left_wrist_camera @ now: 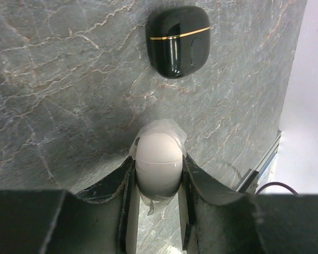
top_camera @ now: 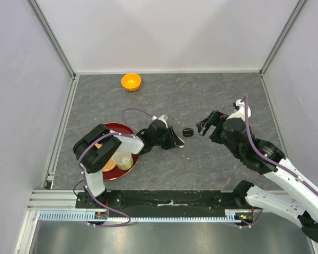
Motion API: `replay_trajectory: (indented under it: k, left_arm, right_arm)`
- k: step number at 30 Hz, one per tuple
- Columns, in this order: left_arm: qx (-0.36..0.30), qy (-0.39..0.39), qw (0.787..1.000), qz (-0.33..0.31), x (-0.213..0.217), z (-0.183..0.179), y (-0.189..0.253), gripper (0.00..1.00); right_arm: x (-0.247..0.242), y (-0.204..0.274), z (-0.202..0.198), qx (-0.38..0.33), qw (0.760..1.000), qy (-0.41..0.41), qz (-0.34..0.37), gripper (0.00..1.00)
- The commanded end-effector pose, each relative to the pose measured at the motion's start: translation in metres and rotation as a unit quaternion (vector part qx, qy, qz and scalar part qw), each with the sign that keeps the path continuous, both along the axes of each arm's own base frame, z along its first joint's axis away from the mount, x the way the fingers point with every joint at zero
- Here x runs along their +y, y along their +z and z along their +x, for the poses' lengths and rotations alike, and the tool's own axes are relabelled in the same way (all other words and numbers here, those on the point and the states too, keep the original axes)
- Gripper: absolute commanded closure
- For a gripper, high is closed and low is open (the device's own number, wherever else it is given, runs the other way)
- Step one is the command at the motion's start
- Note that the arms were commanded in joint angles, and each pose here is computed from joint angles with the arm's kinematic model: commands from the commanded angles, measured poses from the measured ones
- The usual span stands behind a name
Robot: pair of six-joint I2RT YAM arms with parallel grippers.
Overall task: Insert the wireless bluetooth earbuds into the charging case
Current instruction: Place the charging case at the center of the board.
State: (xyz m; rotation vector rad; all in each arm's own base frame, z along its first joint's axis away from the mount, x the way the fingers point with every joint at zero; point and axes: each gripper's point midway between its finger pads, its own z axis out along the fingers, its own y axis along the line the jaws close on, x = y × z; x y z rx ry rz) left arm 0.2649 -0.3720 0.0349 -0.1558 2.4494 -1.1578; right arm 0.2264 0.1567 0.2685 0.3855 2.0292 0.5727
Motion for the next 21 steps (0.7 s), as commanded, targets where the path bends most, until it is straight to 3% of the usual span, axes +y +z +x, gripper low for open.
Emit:
replay_trajectory:
  k: [1,8,16,21]
  left_arm:
    - [0.013,0.004,1.000,-0.023,-0.006,0.000,0.003,0.69]
    - [0.015,0.002,1.000,-0.003,0.001,-0.004,-0.003,0.49]
    - [-0.002,0.015,1.000,0.026,0.015,-0.003,0.003,0.42]
    - [-0.017,0.020,0.999,0.044,0.022,0.000,0.013,0.32]
  right_arm:
    - [0.002,0.010,0.002,-0.016,1.000,0.003,0.008,0.02]
    - [0.002,0.009,0.002,-0.014,1.000,0.005,0.005,0.02]
    - [0.003,0.006,0.003,-0.011,1.000,0.007,0.003,0.02]
    - [0.004,0.004,0.003,-0.009,1.000,0.007,0.000,0.02]
